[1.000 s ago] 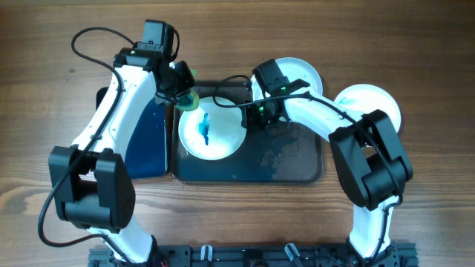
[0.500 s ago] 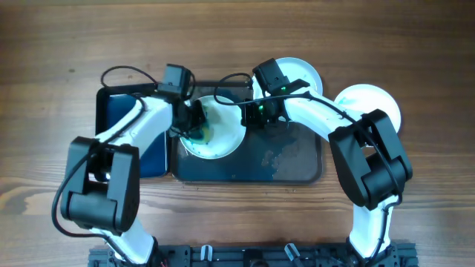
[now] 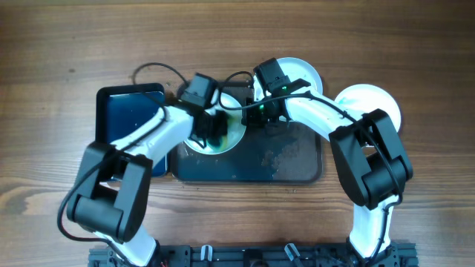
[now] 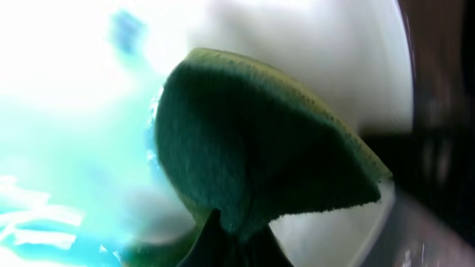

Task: Clean dirty plates on tray and stack at the side
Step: 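Scrub the second plate with the sponge in left gripper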

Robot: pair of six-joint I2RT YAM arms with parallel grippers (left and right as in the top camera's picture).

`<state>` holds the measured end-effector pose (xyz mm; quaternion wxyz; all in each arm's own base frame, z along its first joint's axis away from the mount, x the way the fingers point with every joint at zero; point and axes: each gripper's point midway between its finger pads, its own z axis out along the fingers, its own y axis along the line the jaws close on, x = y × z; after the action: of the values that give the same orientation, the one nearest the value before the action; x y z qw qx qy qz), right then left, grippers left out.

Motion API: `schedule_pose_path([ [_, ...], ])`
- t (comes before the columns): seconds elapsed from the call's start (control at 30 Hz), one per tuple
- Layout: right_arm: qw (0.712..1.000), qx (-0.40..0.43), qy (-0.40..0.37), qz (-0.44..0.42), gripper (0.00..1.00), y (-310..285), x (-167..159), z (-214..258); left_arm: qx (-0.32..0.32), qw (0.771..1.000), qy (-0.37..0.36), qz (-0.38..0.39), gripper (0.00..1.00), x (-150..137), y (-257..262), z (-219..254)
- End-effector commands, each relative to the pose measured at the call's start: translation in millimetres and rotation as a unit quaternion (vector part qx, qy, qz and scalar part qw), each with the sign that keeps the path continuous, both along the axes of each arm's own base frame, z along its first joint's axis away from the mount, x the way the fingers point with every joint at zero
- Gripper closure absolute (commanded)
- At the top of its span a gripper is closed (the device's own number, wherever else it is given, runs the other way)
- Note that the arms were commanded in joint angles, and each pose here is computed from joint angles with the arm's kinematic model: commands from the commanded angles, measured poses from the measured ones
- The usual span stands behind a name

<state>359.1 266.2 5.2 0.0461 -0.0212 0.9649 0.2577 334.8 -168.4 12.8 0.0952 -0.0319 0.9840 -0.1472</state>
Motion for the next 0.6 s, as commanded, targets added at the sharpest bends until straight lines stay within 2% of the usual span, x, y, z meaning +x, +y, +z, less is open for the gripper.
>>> schedule_pose_path([
  [0.0,1.0,0.009,0.011,-0.001,0.96,5.5,0.3,-3.2,0.064,0.983,-0.059,0.163,0.96,51.1,61.9,4.4],
  [0.1,1.0,0.009,0.012,-0.001,0.96,5.3,0.0,-3.3,0.084,0.976,-0.072,0.189,0.96,57.4,76.9,5.8],
  [0.17,1.0,0.009,0.011,-0.001,0.96,5.3,0.1,-3.3,0.086,0.98,-0.058,0.17,0.96,49.5,72.8,2.9],
  [0.2,1.0,0.009,0.011,-0.001,0.96,5.3,0.1,-3.3,0.074,0.986,-0.047,0.139,0.96,43.6,63.2,1.3],
  [0.27,1.0,0.009,0.011,-0.001,0.96,5.4,0.2,-3.2,-0.01,1.0,-0.026,0.005,0.96,26.5,17.5,4.4],
  [0.33,1.0,0.009,0.011,-0.001,0.96,5.4,0.2,-3.2,-0.085,0.992,-0.024,-0.091,0.96,11.3,-19.5,14.3],
  [0.4,1.0,0.009,0.011,-0.001,0.96,5.4,0.1,-3.2,-0.101,0.988,-0.032,-0.109,0.96,10.4,-31.2,18.0],
  [0.47,1.0,0.009,0.012,0.0,0.96,5.3,-0.1,-3.3,-0.09,0.988,-0.058,-0.109,0.96,20.1,-33.8,19.8],
  [0.57,1.0,0.007,0.014,0.0,0.96,4.8,-1.1,-3.7,-0.007,0.992,-0.11,-0.068,0.96,47.2,-9.6,16.6],
])
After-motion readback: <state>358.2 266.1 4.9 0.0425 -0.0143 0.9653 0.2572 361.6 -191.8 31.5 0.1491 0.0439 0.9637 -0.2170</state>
